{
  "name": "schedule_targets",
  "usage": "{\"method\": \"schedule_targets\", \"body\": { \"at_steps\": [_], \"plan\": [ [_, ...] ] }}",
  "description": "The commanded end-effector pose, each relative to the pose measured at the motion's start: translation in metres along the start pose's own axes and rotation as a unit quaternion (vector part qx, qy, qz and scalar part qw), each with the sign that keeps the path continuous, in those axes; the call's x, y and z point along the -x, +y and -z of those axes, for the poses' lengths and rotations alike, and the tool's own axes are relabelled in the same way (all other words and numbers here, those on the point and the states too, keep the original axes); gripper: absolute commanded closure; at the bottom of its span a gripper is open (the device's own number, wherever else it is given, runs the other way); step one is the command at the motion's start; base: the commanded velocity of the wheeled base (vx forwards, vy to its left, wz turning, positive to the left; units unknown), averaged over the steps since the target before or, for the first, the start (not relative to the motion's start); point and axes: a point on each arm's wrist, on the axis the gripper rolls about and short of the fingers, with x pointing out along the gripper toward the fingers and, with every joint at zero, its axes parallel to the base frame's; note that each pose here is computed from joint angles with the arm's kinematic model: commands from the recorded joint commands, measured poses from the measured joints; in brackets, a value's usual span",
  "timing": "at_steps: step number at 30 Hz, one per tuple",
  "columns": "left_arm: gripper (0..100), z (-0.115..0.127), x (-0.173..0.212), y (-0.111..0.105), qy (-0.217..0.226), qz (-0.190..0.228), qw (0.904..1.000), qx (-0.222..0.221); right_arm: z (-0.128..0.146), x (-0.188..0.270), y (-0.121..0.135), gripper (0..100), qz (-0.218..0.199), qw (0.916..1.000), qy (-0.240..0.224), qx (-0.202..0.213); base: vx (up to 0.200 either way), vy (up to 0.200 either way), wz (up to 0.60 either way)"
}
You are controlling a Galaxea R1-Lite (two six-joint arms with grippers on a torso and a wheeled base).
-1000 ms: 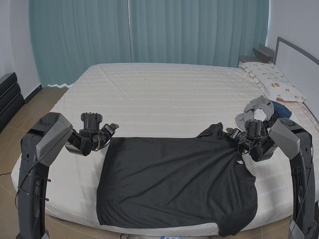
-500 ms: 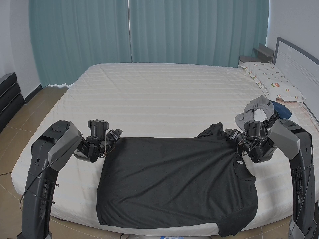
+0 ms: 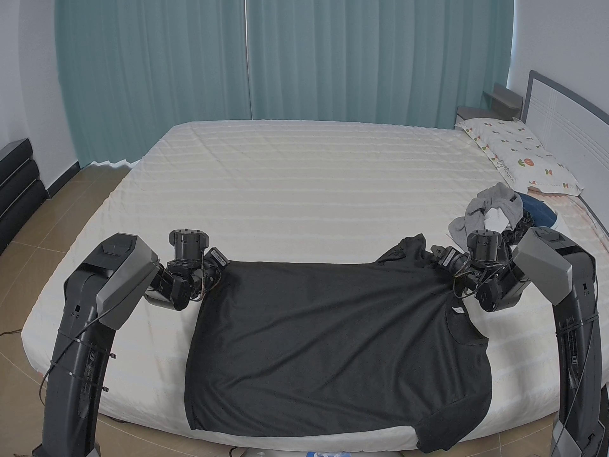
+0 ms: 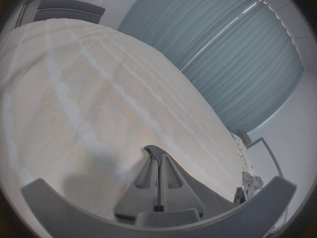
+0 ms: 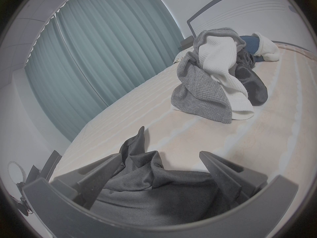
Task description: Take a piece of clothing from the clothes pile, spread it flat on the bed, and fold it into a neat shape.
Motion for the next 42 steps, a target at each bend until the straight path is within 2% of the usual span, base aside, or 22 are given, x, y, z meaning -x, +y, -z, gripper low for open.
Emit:
{"method": "schedule_targets", "body": {
  "at_steps": [1, 3, 6, 19, 23, 29, 36, 42],
  "plan": [
    [100, -0.007, -0.005, 0.0, -0.024, -0.001, 0.9997, 0.005, 0.0, 0.0, 0.0, 0, 0.0, 1.0, -0.001, 0.0, 0.0, 0.0, 0.0],
    [100, -0.015, -0.01, 0.002, -0.062, 0.001, 0.998, 0.01, 0.0, -0.001, 0.0, 0, 0.0, 1.0, -0.001, 0.0, 0.0, 0.0, 0.0],
    [100, -0.015, -0.015, 0.004, -0.08, 0.003, 0.9967, 0.011, -0.001, -0.001, 0.0, 0, -0.001, 1.0, -0.003, 0.0, 0.0, 0.0, 0.0],
    [100, -0.019, -0.015, 0.005, -0.089, 0.005, 0.9959, 0.013, -0.002, 0.0, 0.002, 0, -0.013, 0.9997, -0.018, -0.003, 0.0, 0.0, 0.0],
    [100, -0.019, -0.015, 0.005, -0.088, 0.004, 0.996, 0.012, 0.004, 0.001, 0.006, 0, -0.019, 0.9997, -0.007, -0.014, 0.0, 0.0, 0.0],
    [100, -0.015, -0.015, 0.006, -0.083, 0.0, 0.9965, 0.011, 0.01, 0.007, 0.004, 0, -0.026, 0.9994, 0.022, -0.009, 0.0, 0.0, 0.0],
    [100, -0.014, -0.015, 0.006, -0.081, -0.002, 0.9967, 0.011, -0.002, 0.014, 0.007, 0, -0.046, 0.9986, 0.026, -0.011, 0.0, 0.0, 0.0],
    [100, -0.011, -0.014, 0.008, -0.077, -0.005, 0.997, 0.011, 0.002, 0.011, 0.01, 0, -0.054, 0.9981, 0.03, -0.01, 0.0, 0.0, 0.0]
  ]
}}
